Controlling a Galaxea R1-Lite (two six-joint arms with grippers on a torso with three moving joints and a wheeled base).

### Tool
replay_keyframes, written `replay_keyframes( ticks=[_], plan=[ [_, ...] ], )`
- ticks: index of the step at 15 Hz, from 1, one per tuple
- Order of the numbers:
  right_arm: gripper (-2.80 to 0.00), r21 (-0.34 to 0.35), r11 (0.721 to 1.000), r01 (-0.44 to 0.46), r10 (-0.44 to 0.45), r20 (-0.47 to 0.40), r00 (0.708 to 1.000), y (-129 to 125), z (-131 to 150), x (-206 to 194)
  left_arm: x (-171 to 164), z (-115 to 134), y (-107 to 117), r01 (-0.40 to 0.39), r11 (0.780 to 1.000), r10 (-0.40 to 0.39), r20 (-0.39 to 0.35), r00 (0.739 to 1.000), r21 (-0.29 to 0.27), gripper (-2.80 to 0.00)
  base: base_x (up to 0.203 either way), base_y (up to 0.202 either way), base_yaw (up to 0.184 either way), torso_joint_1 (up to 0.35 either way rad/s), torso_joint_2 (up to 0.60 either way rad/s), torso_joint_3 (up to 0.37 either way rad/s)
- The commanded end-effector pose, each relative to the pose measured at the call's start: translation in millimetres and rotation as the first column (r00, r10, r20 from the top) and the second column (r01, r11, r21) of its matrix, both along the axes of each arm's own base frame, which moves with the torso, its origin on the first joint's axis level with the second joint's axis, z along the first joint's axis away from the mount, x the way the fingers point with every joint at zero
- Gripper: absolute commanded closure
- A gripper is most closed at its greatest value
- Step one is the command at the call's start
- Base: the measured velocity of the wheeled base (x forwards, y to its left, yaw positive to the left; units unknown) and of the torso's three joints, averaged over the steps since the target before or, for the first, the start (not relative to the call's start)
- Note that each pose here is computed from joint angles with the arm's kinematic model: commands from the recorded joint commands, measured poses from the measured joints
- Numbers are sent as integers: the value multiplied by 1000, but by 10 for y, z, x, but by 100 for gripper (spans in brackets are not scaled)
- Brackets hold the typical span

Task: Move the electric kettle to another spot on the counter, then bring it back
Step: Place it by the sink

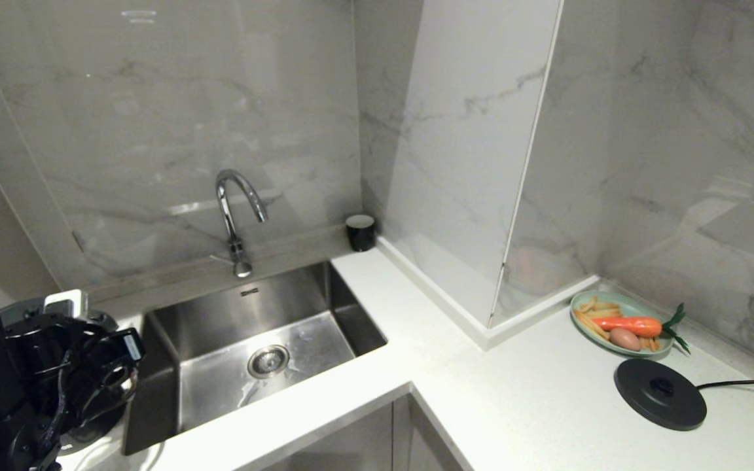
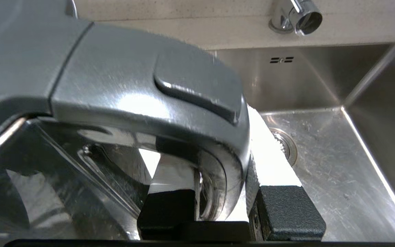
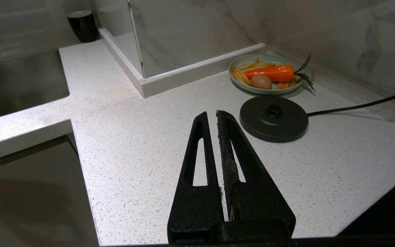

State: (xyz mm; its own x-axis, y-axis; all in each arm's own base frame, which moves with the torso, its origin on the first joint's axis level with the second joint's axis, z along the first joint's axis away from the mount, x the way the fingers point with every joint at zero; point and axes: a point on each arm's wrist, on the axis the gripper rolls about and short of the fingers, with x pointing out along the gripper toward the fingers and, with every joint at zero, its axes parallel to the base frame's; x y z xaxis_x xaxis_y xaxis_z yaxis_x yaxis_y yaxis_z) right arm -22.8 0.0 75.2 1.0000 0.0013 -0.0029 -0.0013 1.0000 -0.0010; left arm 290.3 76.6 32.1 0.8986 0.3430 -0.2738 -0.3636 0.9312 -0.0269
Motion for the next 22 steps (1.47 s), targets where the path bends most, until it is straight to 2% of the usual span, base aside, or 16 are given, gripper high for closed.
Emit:
replay_keyframes(
  ticks=[1,5,6,16,22],
  plan=[
    [0,-1,1000,0,0,0,1000,0,0,0,4,-3,3,-2,1000,2,2,1000,1,0,0,0,0,0,0,0],
    [0,-1,1000,0,0,0,1000,0,0,0,8,-4,4,-3,1000,3,4,1000,-2,0,0,0,0,0,0,0],
    [0,-1,1000,0,0,0,1000,0,0,0,5,-6,3,-1,1000,1,2,1000,-3,-280,0,0,0,0,0,0],
    [0,-1,1000,0,0,0,1000,0,0,0,-80,125,-73,17,1000,-17,25,1000,5,-280,0,0,0,0,0,0],
    [0,-1,1000,0,0,-1,1000,0,0,1,-236,88,-160,42,999,-42,-26,999,-12,-280,0,0,0,0,0,0]
  ],
)
